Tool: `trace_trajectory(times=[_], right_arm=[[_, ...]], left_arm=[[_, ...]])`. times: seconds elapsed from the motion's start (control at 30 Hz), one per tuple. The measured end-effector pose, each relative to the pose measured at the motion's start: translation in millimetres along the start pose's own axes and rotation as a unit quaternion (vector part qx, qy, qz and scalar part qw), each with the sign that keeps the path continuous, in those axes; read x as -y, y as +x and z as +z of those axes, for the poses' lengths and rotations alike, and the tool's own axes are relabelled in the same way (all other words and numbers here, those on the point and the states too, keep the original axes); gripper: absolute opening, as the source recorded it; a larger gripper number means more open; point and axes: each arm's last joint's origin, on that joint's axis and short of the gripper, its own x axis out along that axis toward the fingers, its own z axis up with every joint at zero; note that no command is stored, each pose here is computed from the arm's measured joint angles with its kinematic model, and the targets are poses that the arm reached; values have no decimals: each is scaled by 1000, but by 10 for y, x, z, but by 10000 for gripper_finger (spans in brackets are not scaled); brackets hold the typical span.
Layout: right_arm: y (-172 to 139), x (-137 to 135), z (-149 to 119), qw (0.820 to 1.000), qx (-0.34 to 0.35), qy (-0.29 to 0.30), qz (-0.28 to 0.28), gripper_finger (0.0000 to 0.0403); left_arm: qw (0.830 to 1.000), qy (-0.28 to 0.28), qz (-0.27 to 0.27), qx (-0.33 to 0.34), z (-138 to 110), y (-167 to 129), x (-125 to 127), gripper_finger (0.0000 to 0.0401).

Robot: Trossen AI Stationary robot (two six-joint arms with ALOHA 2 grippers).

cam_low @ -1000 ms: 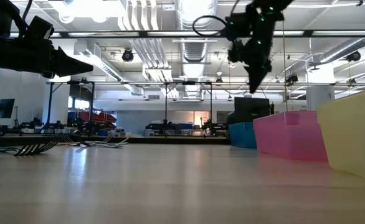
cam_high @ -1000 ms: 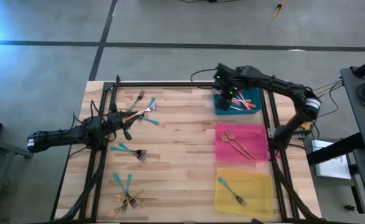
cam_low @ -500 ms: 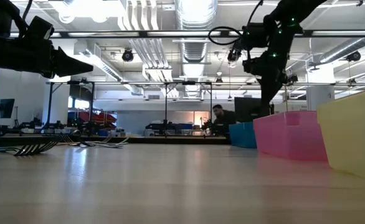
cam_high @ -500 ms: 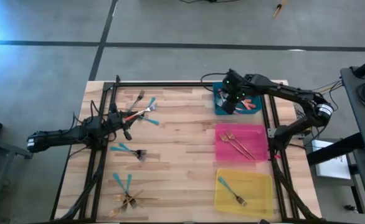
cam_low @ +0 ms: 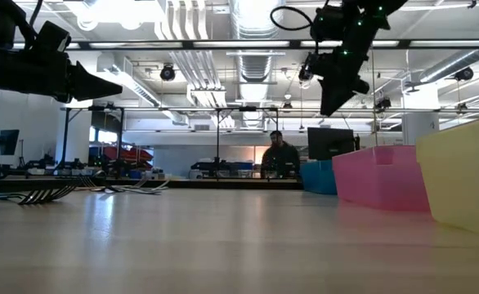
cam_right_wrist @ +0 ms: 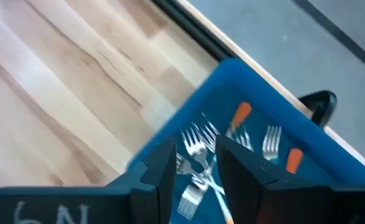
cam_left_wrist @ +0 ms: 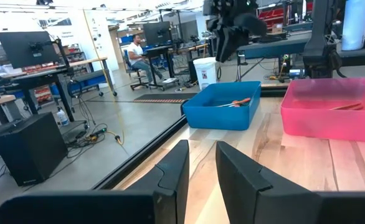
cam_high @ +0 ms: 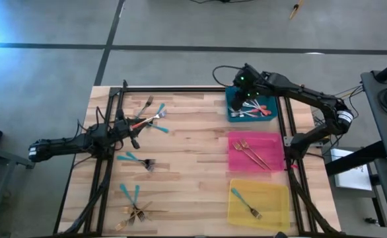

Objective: Sort silverware by color (type)
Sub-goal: Put the orange fork into the blue bin

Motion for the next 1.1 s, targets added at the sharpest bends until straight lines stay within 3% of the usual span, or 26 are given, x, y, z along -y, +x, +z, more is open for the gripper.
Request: trace_trajectory(times=[0.27, 0.57, 0.9, 1.1], right_arm=[[-58, -308, 96, 995, 65, -41, 63, 83], [-195, -816, 150, 966, 165, -135, 149, 76], [-310, -1195, -5, 948, 168, -191, 192, 73], [-367, -1229, -46, 948, 155, -201, 194, 73]], left_arm=[[1000, 0, 0, 0, 0, 0, 0, 64], [1000, 0, 0, 0, 0, 0, 0, 64], [1000, 0, 0, 0, 0, 0, 0, 64], [1000, 0, 0, 0, 0, 0, 0, 64]])
